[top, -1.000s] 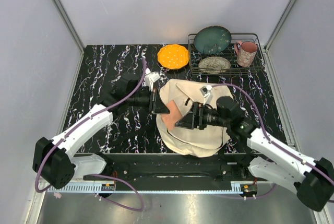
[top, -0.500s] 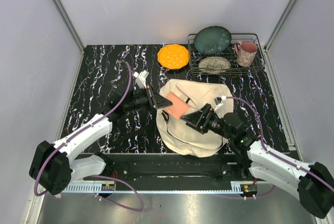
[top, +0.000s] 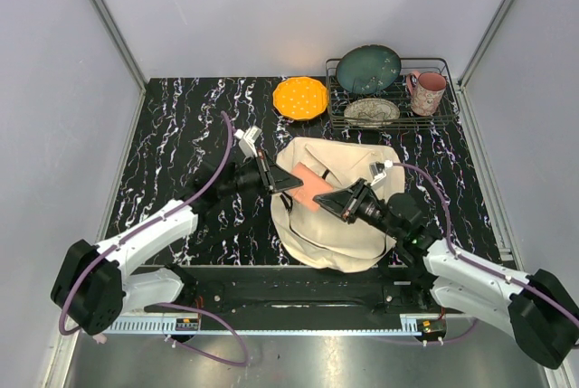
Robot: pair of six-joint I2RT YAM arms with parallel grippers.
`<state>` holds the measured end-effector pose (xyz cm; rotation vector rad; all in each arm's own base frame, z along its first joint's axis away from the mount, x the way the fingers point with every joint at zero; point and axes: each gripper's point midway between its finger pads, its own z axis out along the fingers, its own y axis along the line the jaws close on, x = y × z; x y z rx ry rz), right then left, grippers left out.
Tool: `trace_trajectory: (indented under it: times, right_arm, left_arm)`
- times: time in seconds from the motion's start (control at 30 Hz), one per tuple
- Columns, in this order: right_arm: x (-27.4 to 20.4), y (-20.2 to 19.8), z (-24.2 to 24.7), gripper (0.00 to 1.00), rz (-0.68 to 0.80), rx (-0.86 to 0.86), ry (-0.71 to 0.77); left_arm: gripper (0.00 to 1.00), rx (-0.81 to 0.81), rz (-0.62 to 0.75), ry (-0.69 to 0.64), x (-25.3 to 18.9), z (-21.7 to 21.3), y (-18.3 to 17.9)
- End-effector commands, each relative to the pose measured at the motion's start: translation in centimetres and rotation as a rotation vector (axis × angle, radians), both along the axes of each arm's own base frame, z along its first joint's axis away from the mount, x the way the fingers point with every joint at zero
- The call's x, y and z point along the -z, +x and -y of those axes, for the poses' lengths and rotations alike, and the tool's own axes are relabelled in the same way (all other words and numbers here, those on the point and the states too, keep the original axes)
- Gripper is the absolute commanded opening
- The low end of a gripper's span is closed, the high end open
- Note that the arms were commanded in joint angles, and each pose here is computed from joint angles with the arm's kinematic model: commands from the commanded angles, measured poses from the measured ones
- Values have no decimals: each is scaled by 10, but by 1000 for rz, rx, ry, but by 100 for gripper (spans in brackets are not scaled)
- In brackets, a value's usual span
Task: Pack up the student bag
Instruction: Pick up the personal item from the center of the board.
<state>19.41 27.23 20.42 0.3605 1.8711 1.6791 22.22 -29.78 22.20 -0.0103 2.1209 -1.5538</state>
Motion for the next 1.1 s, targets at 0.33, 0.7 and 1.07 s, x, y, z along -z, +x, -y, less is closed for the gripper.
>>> trace_trajectory:
  times: [0.33, 0.7, 1.07]
  right_arm:
    - [-45, -5, 19, 49, 136, 71, 57]
    - [-43, -4, 16, 38, 131, 59, 61]
    - [-16, 8, 91, 0, 3, 399, -235]
  left_arm:
    - [0, 121, 71, -88, -27, 23, -15]
    - [0, 168, 93, -111, -35, 31, -25]
    - [94, 104, 181, 182, -17, 14, -6]
